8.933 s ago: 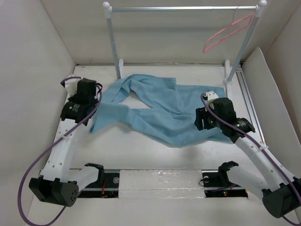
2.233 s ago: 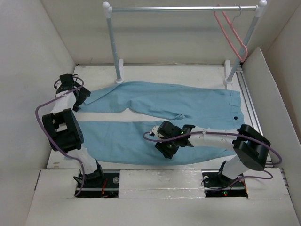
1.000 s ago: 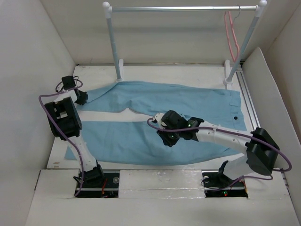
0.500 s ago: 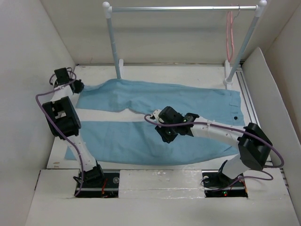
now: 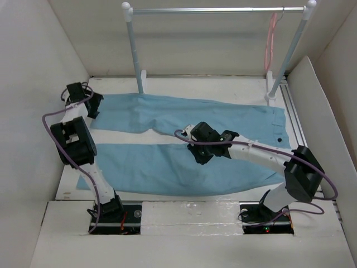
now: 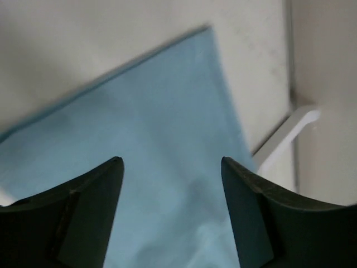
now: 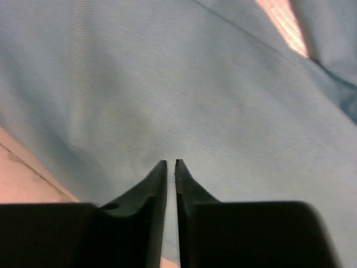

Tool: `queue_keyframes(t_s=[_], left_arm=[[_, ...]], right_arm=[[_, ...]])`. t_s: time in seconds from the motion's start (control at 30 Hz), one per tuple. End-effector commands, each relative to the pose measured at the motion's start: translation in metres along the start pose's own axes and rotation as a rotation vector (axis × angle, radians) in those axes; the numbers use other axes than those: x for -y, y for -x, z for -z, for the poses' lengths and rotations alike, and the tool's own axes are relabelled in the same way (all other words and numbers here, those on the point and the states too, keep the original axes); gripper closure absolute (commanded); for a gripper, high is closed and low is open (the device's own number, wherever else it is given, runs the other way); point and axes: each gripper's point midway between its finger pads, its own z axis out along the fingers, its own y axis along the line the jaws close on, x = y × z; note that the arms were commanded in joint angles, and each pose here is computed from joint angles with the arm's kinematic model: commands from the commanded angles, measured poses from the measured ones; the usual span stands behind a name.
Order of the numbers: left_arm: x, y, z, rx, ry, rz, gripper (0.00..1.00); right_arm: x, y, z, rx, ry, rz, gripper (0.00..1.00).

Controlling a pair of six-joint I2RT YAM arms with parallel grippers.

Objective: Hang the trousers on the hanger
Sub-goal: Flatten out the trousers at the center of the board.

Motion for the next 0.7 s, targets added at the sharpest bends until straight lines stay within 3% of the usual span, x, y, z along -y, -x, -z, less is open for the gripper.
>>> queue_keyframes(t_s=[0.0, 0.03, 0.07, 0.17, 0.2, 0.23, 0.3, 0.37, 0.53, 0.6, 0.67], left_arm=[[-0.034, -0.012, 0.047, 0.066, 0.074, -0.095, 0.37], [-0.044, -0.016, 0.051, 0.068, 0.094, -0.097, 0.37], [-0.053, -0.017, 0.056, 0.083, 0.12, -0.103, 0.37], [-0.092, -0.029, 0.048, 0.059, 0.239, -0.137, 0.37], [-0.094, -0.027, 0.045, 0.063, 0.258, -0.149, 0.37], [-0.1, -0.028, 0.043, 0.048, 0.288, -0.157, 0.37], [-0.101, -0.027, 0.03, 0.032, 0.305, -0.169, 0.38], [-0.115, -0.03, 0.021, 0.014, 0.363, -0.178, 0.44], [-0.144, -0.039, 0.015, -0.024, 0.466, -0.204, 0.74], [-0.159, -0.04, 0.018, -0.029, 0.511, -0.214, 1.0], [-0.164, -0.031, 0.027, -0.011, 0.524, -0.198, 1.0]], right_arm=[[0.016, 0.029, 0.026, 0.113, -0.066, -0.039, 0.88], [0.023, 0.03, 0.029, 0.122, -0.083, -0.054, 0.98], [0.023, 0.033, 0.037, 0.15, -0.086, -0.057, 1.0], [0.043, 0.03, 0.048, 0.189, -0.123, -0.114, 0.99], [0.047, 0.024, 0.047, 0.187, -0.128, -0.129, 0.86], [0.05, 0.022, 0.049, 0.193, -0.124, -0.147, 0.79], [0.061, 0.021, 0.058, 0.228, -0.131, -0.18, 0.68], [0.066, 0.019, 0.063, 0.241, -0.133, -0.196, 0.66], [0.084, 0.019, 0.082, 0.284, -0.187, -0.236, 0.65], [0.09, 0.019, 0.089, 0.292, -0.208, -0.25, 0.65], [0.104, 0.017, 0.099, 0.312, -0.254, -0.282, 0.64]])
